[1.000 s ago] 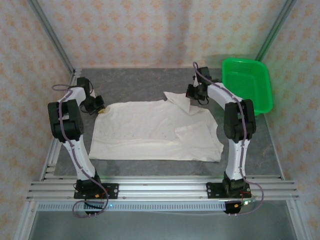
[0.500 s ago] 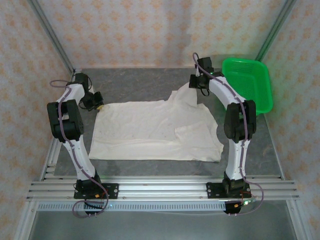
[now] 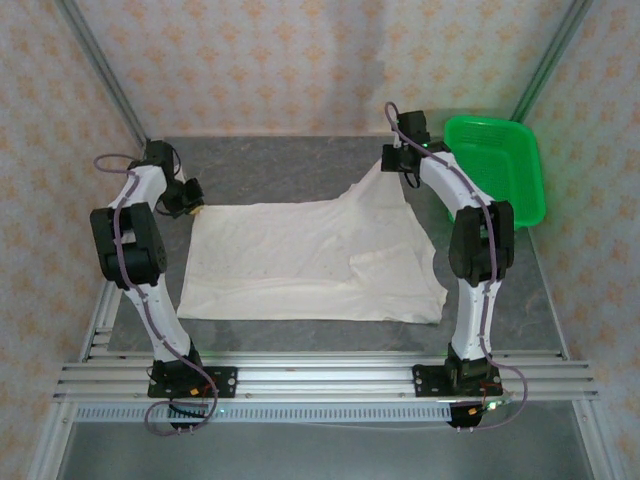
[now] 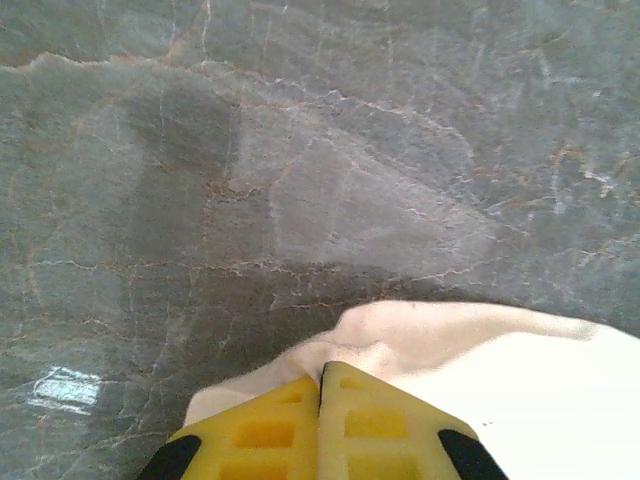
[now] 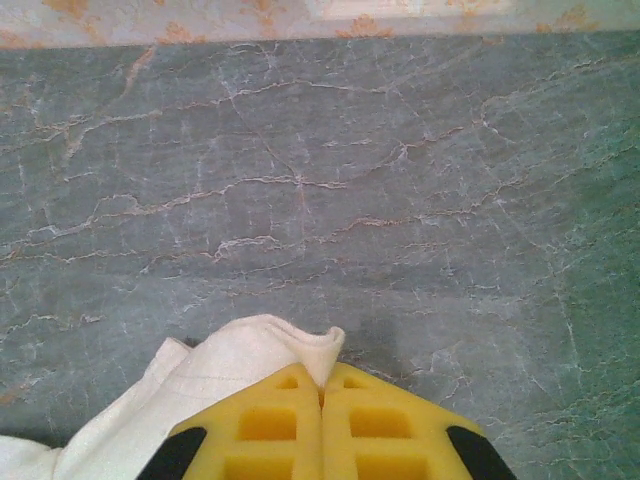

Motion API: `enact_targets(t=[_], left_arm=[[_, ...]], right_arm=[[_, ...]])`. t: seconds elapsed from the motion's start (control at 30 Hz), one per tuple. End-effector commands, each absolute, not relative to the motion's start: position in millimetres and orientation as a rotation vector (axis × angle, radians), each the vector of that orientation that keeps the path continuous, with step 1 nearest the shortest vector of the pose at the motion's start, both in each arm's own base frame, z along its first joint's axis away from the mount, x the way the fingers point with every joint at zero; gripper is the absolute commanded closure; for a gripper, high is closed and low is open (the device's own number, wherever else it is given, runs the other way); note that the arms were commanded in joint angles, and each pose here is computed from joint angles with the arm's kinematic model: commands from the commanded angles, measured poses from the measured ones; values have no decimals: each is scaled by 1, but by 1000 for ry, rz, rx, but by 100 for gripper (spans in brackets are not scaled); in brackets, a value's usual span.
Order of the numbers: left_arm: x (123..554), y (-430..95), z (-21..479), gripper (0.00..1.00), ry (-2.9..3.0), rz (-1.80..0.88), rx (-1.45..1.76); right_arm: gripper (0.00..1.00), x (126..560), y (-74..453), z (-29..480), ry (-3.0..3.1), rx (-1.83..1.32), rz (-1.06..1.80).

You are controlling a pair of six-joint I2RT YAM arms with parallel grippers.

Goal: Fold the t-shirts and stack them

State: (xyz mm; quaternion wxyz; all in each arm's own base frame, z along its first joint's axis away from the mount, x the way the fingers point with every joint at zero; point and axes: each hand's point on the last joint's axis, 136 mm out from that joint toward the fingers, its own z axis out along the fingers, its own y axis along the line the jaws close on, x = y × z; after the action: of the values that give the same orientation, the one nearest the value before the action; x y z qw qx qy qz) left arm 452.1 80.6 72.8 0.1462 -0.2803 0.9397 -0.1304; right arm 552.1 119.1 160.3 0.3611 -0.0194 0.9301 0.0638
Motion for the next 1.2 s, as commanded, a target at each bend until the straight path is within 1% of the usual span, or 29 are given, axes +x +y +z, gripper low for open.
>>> enact_targets(t=[0.0, 0.23, 0.4, 0.7, 0.97, 1.17], left_arm=[[459, 81, 103, 100, 2648, -370, -743], [453, 76, 121, 100, 2619, -392, -723], [443, 71, 137, 100, 2600, -403, -695], [420, 66, 135, 100, 2621, -385, -682], [394, 77, 126, 100, 2646, -286, -727], [389, 86, 121, 100, 2665, -226, -735]], right_arm=[[100, 554, 117, 223, 2258, -61, 181], [100, 532, 116, 230, 2260, -59, 214], [100, 505, 111, 236, 2258, -53, 223], [100, 450, 104, 228, 2286, -10, 278], [100, 393, 97, 210, 2333, 42, 333], [100, 354, 94, 192, 2379, 86, 384]])
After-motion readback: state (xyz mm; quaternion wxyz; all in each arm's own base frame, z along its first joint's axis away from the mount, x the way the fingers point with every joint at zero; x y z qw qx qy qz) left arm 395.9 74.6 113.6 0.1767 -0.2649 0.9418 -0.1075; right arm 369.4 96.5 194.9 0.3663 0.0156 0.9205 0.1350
